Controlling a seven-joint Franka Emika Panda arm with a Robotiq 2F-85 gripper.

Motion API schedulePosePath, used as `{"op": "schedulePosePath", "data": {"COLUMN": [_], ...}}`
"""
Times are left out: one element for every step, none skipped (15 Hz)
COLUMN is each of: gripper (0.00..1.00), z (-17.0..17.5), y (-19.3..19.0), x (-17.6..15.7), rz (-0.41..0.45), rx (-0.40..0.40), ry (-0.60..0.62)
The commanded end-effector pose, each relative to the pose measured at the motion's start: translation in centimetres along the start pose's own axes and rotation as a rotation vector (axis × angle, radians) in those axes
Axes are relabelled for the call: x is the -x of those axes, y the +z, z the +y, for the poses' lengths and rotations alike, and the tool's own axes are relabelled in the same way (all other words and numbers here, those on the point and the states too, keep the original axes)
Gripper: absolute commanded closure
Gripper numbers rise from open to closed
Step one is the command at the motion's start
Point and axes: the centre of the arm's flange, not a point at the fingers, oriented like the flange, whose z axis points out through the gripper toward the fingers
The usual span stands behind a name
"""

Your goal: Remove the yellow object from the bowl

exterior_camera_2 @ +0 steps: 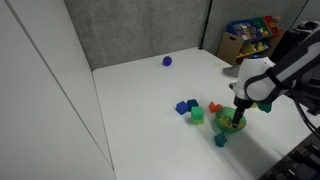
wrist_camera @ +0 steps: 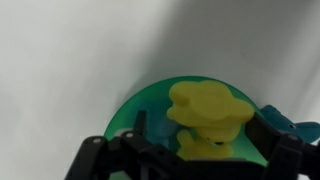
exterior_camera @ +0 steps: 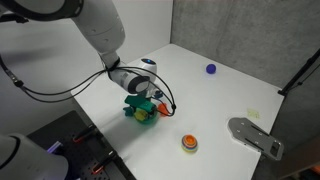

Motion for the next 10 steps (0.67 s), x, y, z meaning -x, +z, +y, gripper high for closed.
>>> {"op": "schedulePosePath", "data": {"gripper": [0.25,0.26,0.34,0.44,0.51,0.58,0.60,0.65,0.67,0.69], "z": [0.2,0.2,0.1,0.0,-0.1,-0.1,-0.2,-0.3,-0.5,-0.6], "y": [0.5,0.6,0.6,0.5,0.4,0.1,-0.2,-0.6,-0.9,-1.4], "x": [-0.8,-0.8,-0.9,-0.9,-1.0,-1.1,-1.2,-1.2,-1.3,-1.3], "rz": [0.002,-0.004,-0.009,-0.011,-0.014,-0.015,-0.016,-0.017,-0.019,-0.019], "rx": [-0.009,-0.014,-0.020,-0.023,-0.024,-0.028,-0.035,-0.042,-0.048,-0.061], "ry": [-0.009,-0.009,-0.005,-0.001,0.004,0.009,0.011,0.010,0.011,0.009]}}
